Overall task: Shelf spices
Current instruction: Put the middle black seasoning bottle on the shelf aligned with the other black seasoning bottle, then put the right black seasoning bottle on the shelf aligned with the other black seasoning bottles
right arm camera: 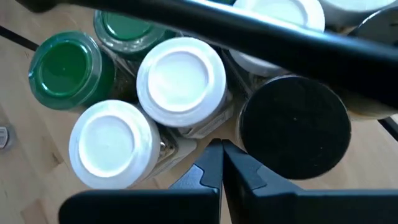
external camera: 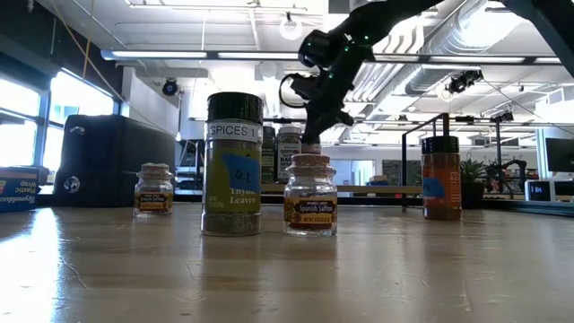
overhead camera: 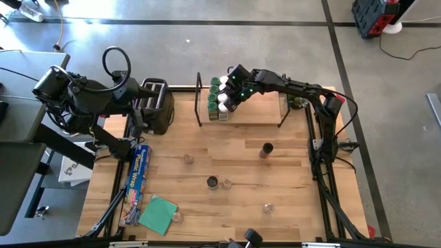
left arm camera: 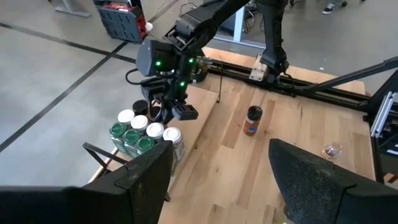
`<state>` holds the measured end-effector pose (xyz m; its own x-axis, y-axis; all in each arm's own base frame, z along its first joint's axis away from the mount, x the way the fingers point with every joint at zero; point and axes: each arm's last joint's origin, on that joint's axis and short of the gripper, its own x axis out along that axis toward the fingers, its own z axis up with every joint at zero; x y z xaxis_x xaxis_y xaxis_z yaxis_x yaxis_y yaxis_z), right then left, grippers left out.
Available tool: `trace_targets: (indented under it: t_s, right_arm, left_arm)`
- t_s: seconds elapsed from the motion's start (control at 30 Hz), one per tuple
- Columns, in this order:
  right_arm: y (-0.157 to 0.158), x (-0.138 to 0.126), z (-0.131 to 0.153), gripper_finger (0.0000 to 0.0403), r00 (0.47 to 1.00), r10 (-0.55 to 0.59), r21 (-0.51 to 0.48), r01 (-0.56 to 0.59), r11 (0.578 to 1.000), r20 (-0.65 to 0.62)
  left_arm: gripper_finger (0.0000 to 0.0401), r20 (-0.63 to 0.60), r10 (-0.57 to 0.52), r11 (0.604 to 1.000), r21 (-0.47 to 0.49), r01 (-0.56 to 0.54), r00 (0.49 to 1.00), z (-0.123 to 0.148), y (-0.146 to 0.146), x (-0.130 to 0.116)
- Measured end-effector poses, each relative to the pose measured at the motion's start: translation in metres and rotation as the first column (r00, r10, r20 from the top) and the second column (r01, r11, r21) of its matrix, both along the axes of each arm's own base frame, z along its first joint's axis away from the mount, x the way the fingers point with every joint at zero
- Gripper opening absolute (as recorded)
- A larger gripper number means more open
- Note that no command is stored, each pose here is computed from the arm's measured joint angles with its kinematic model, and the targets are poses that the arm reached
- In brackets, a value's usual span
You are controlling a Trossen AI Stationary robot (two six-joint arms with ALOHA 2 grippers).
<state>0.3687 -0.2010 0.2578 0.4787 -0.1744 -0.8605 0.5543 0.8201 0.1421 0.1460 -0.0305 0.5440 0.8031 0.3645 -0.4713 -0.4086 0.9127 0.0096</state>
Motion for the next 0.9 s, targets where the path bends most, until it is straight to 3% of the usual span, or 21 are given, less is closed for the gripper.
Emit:
trace_targets:
  t_s: [0.23,0.37,0.53,0.6,0.77,0.9]
  right_arm:
    - [0.006,0.000,0.005,0.0000,1.000,0.008,0.001,-0.008,1.000,0.005]
    - [0.029,-0.008,0.036,0.0000,0.998,0.038,-0.012,-0.037,0.999,0.055]
    - [0.080,-0.031,0.083,0.0000,0.988,0.136,-0.042,-0.133,0.990,0.079]
    - [0.100,-0.044,0.092,0.0000,0.986,0.166,-0.010,-0.166,0.986,0.023]
    - [0.132,-0.079,0.089,0.0010,0.938,0.228,0.161,-0.191,0.968,-0.261]
    - [0.142,-0.094,0.086,0.0068,0.879,0.275,0.250,-0.186,0.950,-0.390]
  left_arm:
    - [0.0262,0.003,0.003,1.000,-0.006,-0.003,1.000,0.000,0.000,0.000]
    - [0.0262,0.003,0.002,1.000,-0.007,-0.002,1.000,0.000,0.000,0.000]
    - [0.0262,-0.005,-0.009,1.000,0.008,0.009,1.000,0.000,0.000,0.000]
    - [0.0262,-0.013,-0.019,0.999,0.025,0.019,1.000,0.000,0.000,0.000]
    - [0.0262,-0.031,-0.041,0.997,0.064,0.043,0.999,0.000,0.000,0.000]
    - [0.0262,-0.047,-0.058,0.994,0.092,0.062,0.997,0.000,0.000,0.000]
